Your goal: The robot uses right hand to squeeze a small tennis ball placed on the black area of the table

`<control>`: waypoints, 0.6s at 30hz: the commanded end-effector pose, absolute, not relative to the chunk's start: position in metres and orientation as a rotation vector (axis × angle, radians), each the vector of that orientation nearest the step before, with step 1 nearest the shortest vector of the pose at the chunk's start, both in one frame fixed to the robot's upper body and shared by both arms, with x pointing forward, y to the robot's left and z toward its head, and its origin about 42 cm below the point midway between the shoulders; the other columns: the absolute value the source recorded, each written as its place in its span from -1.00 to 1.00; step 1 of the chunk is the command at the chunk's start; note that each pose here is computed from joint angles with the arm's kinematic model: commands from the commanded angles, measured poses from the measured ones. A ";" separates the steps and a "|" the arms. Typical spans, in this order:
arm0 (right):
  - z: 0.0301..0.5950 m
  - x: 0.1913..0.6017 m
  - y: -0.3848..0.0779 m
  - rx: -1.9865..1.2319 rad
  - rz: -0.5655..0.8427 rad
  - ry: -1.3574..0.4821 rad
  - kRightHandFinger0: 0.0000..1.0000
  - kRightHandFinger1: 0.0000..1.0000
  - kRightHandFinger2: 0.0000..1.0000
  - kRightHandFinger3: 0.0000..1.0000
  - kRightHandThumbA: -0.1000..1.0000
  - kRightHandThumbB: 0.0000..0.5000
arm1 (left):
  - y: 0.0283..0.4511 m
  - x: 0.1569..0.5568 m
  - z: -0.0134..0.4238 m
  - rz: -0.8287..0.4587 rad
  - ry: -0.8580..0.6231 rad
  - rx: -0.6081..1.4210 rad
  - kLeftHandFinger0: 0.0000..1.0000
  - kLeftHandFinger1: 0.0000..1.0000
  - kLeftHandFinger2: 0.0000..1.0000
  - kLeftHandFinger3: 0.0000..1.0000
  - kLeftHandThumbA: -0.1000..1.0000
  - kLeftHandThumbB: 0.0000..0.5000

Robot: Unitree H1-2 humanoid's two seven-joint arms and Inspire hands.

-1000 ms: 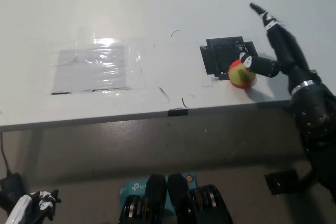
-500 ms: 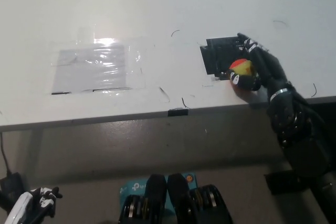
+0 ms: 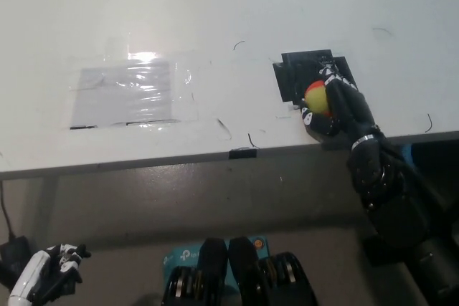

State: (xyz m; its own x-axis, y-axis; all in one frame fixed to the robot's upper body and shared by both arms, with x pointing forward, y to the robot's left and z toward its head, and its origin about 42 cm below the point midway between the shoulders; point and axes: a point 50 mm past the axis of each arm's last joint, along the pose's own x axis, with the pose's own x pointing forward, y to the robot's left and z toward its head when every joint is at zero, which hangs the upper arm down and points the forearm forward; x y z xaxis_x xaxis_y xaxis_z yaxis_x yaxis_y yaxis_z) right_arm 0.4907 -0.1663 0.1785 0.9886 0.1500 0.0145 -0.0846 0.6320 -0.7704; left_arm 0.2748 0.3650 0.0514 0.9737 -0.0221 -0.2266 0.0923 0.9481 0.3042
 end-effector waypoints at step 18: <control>0.152 0.489 -0.176 -1.377 0.204 -0.221 -1.00 -0.46 0.01 -0.47 -1.00 -0.88 | 0.367 0.295 0.083 -0.097 0.136 0.369 -0.99 -0.88 -0.47 -0.07 0.45 0.60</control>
State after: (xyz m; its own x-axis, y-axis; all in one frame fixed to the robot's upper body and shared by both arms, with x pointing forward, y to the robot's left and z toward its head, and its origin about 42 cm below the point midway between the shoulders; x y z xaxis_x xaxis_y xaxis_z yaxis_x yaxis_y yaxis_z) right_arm 0.4979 -0.1650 0.1741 0.9592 0.2819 0.0225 -0.0592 0.2779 -0.9588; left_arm 0.2877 0.3609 0.0638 0.9792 -0.0493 -0.1971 0.1110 0.9422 0.3160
